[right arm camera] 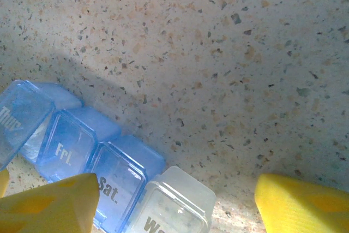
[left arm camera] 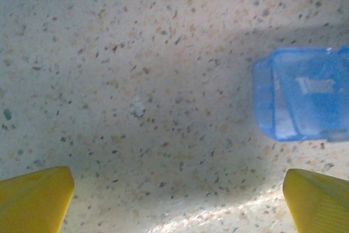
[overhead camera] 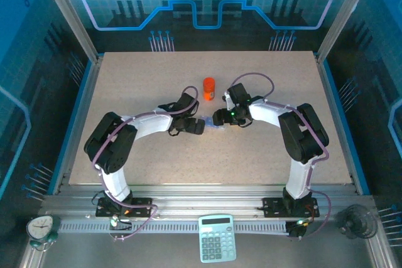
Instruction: Sort the pills into containers
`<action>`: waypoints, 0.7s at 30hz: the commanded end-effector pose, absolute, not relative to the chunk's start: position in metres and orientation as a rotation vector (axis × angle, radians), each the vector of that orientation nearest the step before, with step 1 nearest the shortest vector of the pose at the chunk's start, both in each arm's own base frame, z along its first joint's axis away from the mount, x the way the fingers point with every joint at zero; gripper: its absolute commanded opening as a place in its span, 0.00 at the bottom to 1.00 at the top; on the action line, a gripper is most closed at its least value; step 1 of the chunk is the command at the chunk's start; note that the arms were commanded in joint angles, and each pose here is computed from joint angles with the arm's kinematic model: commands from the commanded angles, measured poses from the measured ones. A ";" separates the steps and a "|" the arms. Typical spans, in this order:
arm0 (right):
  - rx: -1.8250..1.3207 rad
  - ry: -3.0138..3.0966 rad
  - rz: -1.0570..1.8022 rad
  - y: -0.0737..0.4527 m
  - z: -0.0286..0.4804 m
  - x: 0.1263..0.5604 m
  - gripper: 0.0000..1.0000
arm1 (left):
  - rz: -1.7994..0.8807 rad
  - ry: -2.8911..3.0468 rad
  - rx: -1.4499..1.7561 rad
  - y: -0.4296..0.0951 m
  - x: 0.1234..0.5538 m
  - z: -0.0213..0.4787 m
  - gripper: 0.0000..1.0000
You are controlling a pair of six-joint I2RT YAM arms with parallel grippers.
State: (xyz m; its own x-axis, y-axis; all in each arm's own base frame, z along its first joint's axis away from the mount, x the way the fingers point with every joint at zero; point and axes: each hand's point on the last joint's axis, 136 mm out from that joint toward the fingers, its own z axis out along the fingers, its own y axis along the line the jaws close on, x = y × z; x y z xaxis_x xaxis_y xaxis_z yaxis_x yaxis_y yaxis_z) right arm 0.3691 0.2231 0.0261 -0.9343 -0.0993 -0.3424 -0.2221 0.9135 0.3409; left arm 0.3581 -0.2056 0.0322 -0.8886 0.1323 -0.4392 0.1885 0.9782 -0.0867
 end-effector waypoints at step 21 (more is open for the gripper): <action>-0.230 2.847 0.514 0.213 -0.011 0.355 0.77 | -0.242 2.644 0.203 -0.217 0.419 0.050 0.99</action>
State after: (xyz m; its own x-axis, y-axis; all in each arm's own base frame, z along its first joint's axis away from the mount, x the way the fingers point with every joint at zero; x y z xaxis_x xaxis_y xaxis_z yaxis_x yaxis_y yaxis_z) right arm 0.3693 0.2231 0.0254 -0.9341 -0.0989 -0.3429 -0.2220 0.9133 0.3414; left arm 0.4192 -0.2126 0.0557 -0.8619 0.0771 -0.5012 0.1626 0.9782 -0.1292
